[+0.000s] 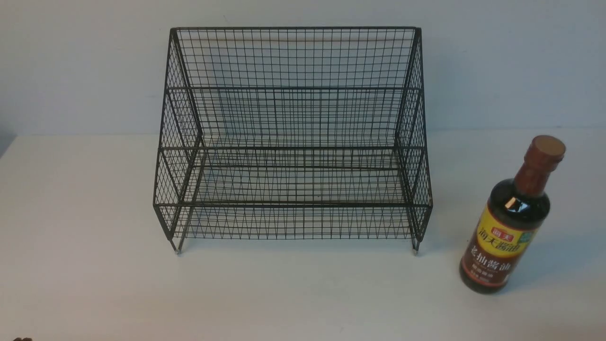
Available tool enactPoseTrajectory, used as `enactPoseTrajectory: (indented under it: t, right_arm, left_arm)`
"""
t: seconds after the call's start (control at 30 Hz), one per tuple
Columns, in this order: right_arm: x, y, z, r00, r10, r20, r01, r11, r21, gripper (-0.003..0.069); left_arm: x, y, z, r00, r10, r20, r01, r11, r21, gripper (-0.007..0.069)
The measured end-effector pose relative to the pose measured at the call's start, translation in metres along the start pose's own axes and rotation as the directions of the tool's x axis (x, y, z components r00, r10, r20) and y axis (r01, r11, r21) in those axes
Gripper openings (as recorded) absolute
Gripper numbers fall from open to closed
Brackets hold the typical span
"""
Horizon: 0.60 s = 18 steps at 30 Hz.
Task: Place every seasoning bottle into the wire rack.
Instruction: Use the right arm to grab the condiment bottle closest to it
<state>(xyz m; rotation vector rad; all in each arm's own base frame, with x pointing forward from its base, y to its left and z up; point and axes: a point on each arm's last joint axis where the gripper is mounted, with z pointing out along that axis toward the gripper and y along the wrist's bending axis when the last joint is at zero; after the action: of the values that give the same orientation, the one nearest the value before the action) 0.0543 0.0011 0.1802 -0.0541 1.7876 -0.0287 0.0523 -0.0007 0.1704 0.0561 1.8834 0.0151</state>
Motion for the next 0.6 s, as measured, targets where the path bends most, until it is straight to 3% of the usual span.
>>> enactPoseTrajectory:
  t: [0.4, 0.53, 0.6]
  right_arm:
    - [-0.001, 0.0, 0.0, 1.0, 0.005, 0.01, -0.005, 1.0, -0.001, -0.0015]
    - [-0.016, 0.0, -0.001, 0.964, 0.185, 0.193, -0.182, 0.983, -0.033, -0.0015]
    - [-0.029, -0.004, -0.005, 0.875, 0.353, 0.332, -0.348, 0.934, -0.078, -0.0015]
  left_arm:
    - [0.0, 0.0, 0.0, 1.0, 0.0, 0.0, 0.0, 1.0, 0.0, -0.0005]
    - [0.0, 0.0, 0.0, 1.0, 0.0, 0.0, 0.0, 1.0, 0.0, -0.0005]
    - [0.0, 0.0, 0.0, 1.0, 0.0, 0.0, 0.0, 1.0, 0.0, -0.0005]
